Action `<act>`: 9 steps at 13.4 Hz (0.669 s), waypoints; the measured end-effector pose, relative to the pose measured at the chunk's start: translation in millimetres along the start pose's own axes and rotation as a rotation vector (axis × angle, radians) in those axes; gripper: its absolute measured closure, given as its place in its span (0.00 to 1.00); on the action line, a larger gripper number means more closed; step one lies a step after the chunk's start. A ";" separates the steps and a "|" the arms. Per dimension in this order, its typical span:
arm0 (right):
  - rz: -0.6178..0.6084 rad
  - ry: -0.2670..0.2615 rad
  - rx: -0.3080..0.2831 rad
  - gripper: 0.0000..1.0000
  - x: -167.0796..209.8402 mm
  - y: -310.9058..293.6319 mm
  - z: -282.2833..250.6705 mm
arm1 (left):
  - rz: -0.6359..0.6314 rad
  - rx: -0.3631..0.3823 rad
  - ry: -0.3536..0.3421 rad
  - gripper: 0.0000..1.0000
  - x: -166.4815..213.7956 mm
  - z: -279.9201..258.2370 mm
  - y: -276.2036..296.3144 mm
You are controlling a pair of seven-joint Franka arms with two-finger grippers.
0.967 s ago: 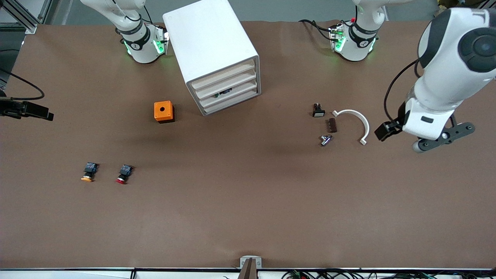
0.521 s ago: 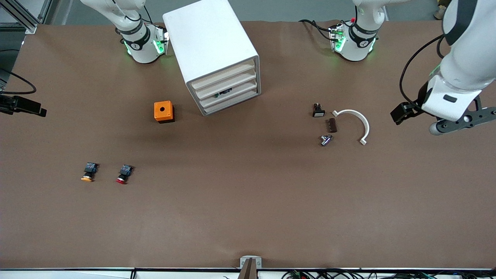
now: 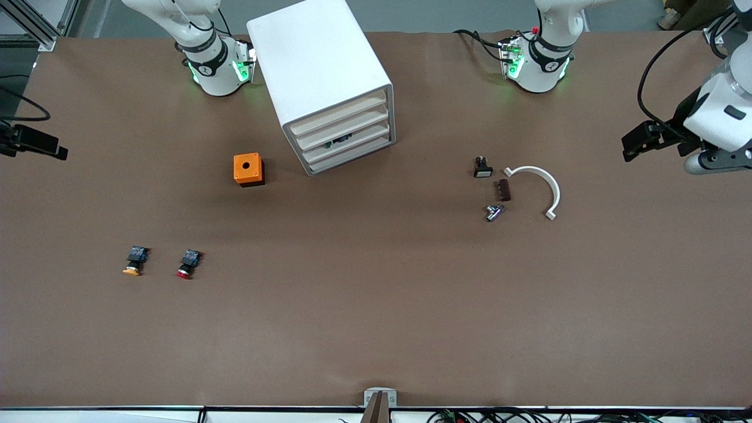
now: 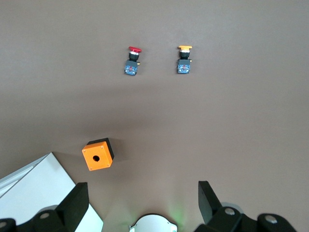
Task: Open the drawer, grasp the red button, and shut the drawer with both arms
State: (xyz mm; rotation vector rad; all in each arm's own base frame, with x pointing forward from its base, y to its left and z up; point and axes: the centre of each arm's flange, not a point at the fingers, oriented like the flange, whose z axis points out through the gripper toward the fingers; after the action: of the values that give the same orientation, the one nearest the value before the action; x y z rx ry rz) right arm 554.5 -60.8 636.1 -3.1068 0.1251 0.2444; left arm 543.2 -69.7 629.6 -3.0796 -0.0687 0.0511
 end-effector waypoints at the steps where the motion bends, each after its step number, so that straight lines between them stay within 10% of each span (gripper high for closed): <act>1: -0.005 0.004 -0.001 0.00 -6.5 -4.0 -3.5 | 0.005 0.001 0.001 0.00 -5.3 -3.7 2.6; 9: -0.032 0.076 -0.001 0.00 -63.8 -18.0 -12.2 | 0.029 0.005 -0.007 0.00 -31.5 -6.5 0.5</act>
State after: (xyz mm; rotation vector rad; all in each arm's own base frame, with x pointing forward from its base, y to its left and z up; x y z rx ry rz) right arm 495.1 -38.3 658.4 -3.1167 0.0768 0.1250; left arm 512.0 -72.0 637.1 -3.0753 -0.0246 0.0631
